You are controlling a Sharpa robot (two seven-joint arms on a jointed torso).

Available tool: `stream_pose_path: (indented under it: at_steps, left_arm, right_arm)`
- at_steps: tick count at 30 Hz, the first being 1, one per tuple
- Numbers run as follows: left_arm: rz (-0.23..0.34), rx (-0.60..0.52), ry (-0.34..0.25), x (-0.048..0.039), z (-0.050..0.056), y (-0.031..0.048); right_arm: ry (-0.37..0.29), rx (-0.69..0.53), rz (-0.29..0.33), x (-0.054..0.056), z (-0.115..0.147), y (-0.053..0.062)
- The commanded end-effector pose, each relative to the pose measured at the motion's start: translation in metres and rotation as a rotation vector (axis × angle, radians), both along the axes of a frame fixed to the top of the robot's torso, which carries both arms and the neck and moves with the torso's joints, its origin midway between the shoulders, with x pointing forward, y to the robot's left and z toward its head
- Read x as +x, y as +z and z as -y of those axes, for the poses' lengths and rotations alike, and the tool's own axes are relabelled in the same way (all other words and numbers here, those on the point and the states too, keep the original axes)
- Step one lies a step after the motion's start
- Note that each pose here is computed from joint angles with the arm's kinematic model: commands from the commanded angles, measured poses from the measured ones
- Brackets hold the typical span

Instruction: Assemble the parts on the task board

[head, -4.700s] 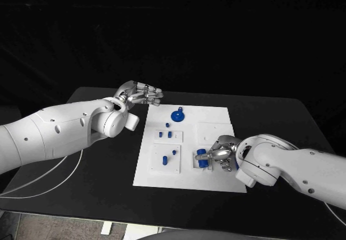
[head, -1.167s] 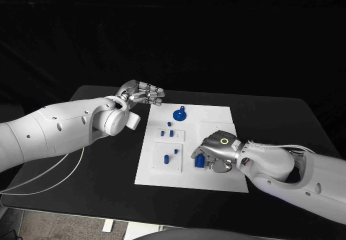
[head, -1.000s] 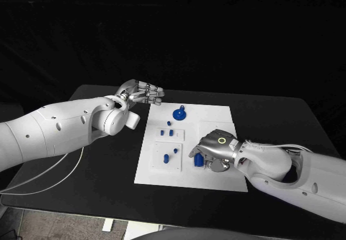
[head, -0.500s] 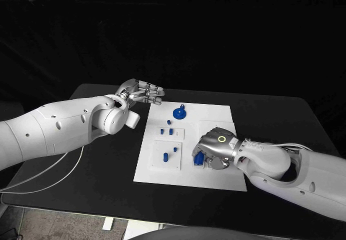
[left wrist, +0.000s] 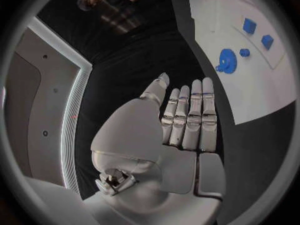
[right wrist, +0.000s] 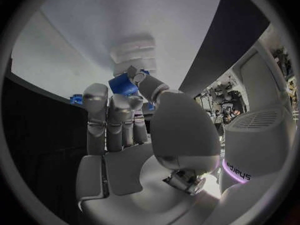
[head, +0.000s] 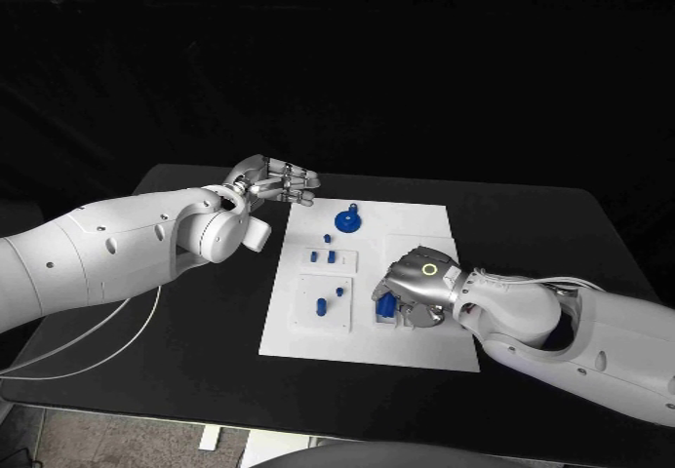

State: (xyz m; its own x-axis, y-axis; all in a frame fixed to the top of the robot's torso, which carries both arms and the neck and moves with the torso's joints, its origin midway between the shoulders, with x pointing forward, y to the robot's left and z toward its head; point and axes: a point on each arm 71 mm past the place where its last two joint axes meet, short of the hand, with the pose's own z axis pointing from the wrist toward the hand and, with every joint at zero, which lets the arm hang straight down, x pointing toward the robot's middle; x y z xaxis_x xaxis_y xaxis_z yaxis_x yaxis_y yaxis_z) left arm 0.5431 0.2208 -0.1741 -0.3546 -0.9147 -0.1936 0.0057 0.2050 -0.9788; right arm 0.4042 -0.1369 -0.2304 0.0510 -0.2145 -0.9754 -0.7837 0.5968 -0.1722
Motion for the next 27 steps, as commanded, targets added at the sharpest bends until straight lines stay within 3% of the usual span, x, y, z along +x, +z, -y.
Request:
stream_pose_path:
  at_steps: [1,14,27]
  left_arm:
    - [-0.009,-0.009,-0.020,-0.0008,0.003,-0.0001]
    - [-0.012,-0.008,-0.022,-0.0008,0.003,-0.0003]
    - [-0.012,-0.008,-0.021,-0.0012,0.002,-0.0003]
  right_arm:
    - [-0.015,-0.045,0.005,0.002,0.001,-0.003]
    - [-0.003,-0.048,0.005,0.002,0.000,-0.007]
    - [0.062,0.066,0.048,-0.006,-0.003,0.003]
